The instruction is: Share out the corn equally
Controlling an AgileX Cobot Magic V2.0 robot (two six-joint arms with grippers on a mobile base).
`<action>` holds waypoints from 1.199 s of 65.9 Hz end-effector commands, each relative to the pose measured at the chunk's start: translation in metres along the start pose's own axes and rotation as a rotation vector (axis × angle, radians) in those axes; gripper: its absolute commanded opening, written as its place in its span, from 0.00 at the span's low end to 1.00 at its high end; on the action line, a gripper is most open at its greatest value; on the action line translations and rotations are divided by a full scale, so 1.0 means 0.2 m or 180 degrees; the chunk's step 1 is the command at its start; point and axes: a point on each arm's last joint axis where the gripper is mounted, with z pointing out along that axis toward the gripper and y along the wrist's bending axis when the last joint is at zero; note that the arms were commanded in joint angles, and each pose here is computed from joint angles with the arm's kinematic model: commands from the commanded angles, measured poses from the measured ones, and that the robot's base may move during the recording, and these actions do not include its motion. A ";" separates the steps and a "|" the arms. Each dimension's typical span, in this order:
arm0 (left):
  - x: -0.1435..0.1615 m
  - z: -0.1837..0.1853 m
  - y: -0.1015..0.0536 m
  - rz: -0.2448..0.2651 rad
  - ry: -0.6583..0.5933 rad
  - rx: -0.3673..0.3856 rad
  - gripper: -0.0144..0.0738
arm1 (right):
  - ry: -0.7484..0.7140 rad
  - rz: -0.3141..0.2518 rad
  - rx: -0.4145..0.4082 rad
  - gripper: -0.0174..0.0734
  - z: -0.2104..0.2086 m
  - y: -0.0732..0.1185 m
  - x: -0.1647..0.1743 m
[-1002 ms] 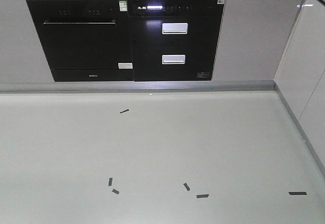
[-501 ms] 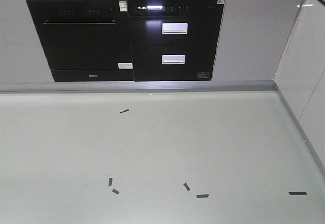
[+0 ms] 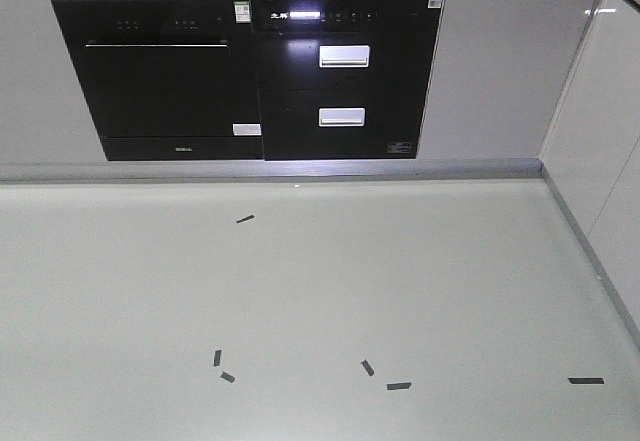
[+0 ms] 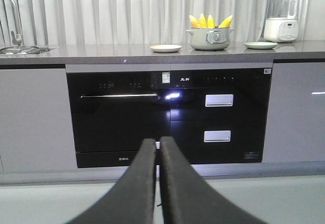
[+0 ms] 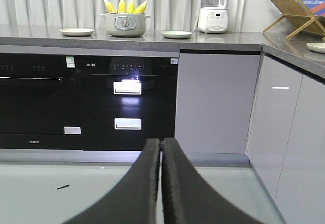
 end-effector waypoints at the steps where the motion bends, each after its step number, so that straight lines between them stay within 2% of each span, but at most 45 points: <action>1: -0.02 -0.01 0.00 -0.0031 -0.0261 0.0004 0.16 | -0.0220 -0.0021 -0.0011 0.19 0.00 0.00 -0.02; 79: -0.02 -0.01 0.00 -0.0031 -0.0261 0.0004 0.16 | -0.0220 -0.0021 -0.0011 0.19 0.00 0.00 -0.02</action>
